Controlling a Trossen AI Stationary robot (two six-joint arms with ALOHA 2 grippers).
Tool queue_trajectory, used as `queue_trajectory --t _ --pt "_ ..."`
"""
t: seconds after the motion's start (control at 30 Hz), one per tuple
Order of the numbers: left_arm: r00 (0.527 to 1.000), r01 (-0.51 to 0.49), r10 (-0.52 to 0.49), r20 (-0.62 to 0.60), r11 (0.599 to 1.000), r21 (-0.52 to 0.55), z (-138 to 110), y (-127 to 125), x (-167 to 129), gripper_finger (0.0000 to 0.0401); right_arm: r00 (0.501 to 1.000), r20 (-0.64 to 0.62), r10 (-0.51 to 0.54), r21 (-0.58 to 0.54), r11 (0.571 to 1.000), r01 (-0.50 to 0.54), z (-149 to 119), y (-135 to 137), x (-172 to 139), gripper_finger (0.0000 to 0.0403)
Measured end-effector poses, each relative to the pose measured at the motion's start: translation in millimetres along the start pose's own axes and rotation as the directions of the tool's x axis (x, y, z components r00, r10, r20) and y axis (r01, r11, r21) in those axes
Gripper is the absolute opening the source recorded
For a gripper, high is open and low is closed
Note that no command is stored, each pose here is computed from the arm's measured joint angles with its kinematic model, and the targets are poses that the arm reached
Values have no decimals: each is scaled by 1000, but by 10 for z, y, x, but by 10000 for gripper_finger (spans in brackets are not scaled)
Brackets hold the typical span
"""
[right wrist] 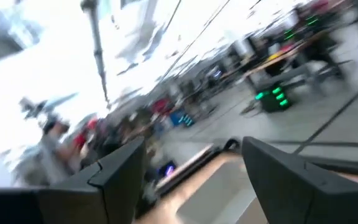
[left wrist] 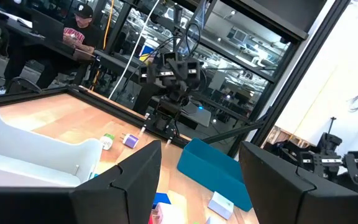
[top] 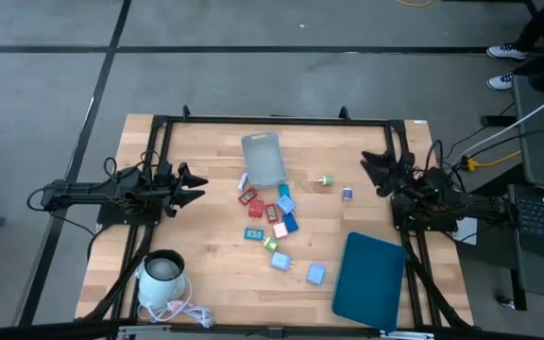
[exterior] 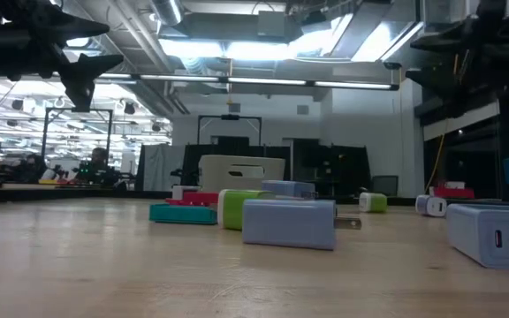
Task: Pick & Place Office items
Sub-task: Put the violet charger adapter into the blue bin
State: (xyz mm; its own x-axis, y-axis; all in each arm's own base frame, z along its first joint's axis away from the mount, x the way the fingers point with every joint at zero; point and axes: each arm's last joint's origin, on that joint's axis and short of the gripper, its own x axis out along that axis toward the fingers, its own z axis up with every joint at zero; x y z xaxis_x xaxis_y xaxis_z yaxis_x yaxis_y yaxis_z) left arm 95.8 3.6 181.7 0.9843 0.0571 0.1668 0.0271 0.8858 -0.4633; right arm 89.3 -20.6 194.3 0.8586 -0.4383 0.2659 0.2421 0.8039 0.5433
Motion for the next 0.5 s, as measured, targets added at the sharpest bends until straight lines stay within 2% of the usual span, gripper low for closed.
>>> queue_trajectory --t 0.1,0.17,0.3,0.37,0.43,0.5 --pt "1000 0 0 0 1000 0 0 0 0 212 994 51 -93 22 996 92 15 -27 -2 271" --pt "1000 0 0 0 1000 0 0 0 0 212 989 71 -127 91 989 120 22 -36 -3 271" --pt "1000 -2 2 1 1000 0 1 0 0 212 989 73 -126 252 962 104 23 -35 -3 271" --pt "999 -37 38 29 999 -1 14 8 0 212 989 86 -119 314 946 86 37 -28 -3 271" --pt "992 -93 93 83 996 -7 43 17 -3 212 990 105 -98 359 932 55 59 -12 -1 271" --pt "984 -107 112 137 993 -43 82 10 -6 212 990 114 -77 369 929 30 72 4 9 271"
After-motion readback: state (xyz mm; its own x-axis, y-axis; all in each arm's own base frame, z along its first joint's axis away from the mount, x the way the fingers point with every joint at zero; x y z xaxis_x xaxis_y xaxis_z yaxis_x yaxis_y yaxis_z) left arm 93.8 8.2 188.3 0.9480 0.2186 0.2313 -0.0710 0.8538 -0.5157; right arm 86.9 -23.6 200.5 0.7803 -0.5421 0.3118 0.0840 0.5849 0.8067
